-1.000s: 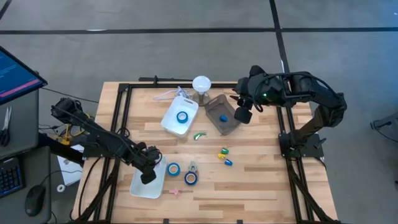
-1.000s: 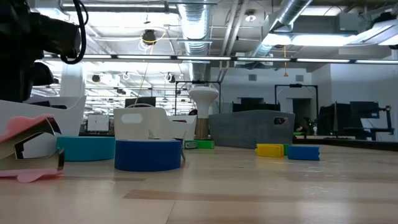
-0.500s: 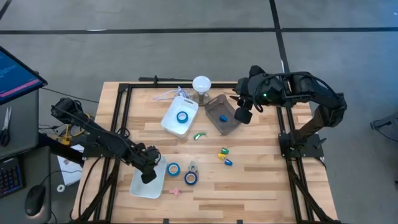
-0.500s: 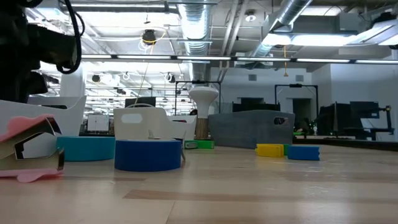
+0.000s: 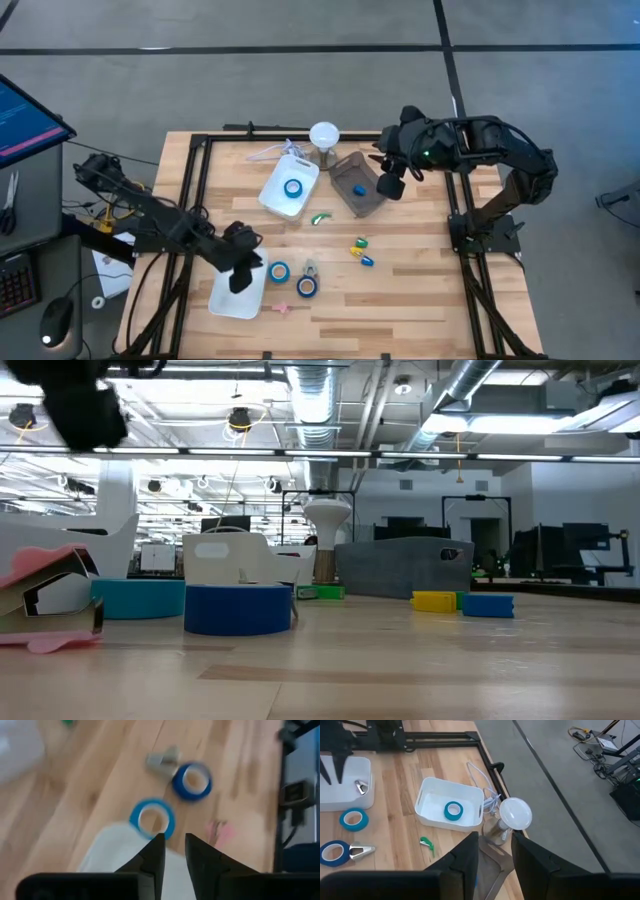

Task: Pick and place Stapler, Stapler remover, tape
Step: Put the blue tape into the top white bin

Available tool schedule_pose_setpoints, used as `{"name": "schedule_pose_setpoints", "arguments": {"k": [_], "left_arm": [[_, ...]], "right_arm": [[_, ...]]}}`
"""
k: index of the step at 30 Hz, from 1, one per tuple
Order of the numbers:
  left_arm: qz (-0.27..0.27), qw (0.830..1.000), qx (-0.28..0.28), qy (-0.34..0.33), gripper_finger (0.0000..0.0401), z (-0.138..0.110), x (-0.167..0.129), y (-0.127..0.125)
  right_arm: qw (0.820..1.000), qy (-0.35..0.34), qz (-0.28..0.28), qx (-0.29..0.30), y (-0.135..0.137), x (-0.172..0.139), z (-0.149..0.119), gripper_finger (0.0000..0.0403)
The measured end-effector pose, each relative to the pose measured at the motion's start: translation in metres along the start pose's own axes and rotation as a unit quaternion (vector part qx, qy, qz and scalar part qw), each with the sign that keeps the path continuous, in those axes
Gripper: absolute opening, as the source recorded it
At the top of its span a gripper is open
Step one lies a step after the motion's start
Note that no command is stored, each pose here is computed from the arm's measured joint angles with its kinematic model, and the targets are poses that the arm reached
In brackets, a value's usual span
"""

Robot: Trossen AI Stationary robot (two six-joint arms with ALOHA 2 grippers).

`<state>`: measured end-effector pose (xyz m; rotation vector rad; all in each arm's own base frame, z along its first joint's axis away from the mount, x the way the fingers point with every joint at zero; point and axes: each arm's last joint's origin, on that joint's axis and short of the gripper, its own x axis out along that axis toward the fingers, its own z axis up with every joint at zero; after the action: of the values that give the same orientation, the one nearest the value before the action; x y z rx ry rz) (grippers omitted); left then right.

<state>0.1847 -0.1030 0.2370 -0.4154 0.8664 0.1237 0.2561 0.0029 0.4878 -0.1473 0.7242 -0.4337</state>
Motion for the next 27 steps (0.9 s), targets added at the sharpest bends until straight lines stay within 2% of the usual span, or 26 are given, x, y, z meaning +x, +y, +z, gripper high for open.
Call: {"name": "schedule_pose_setpoints", "arguments": {"k": [4,7,11,15,20,27], "left_arm": [[-0.006,0.999,0.029,-0.038,0.005,0.025,-0.011,-0.003],[0.006,0.996,0.071,-0.056,0.0039,0.045,-0.011,-0.005],[0.023,0.987,0.152,-0.035,0.0028,0.061,0.005,-0.002],[0.03,0.974,0.224,0.02,0.0027,0.062,0.03,0.005],[0.037,0.948,0.309,0.063,0.0053,0.059,0.053,0.008],[0.029,0.94,0.319,0.116,0.0126,0.053,0.079,0.013]], "right_arm": [[1.0,-0.001,-0.002,0.003,-0.001,0.001,0.0,0.0108],[1.0,-0.005,-0.003,0.007,-0.002,0.001,0.001,0.0108],[1.0,-0.007,-0.003,0.008,-0.002,0.001,0.002,0.0108],[1.0,-0.006,-0.003,0.008,-0.002,0.001,0.002,0.0108],[1.0,-0.006,-0.003,0.007,-0.002,0.001,0.001,0.0108],[1.0,-0.005,-0.003,0.007,-0.002,0.001,0.001,0.0108]]}}
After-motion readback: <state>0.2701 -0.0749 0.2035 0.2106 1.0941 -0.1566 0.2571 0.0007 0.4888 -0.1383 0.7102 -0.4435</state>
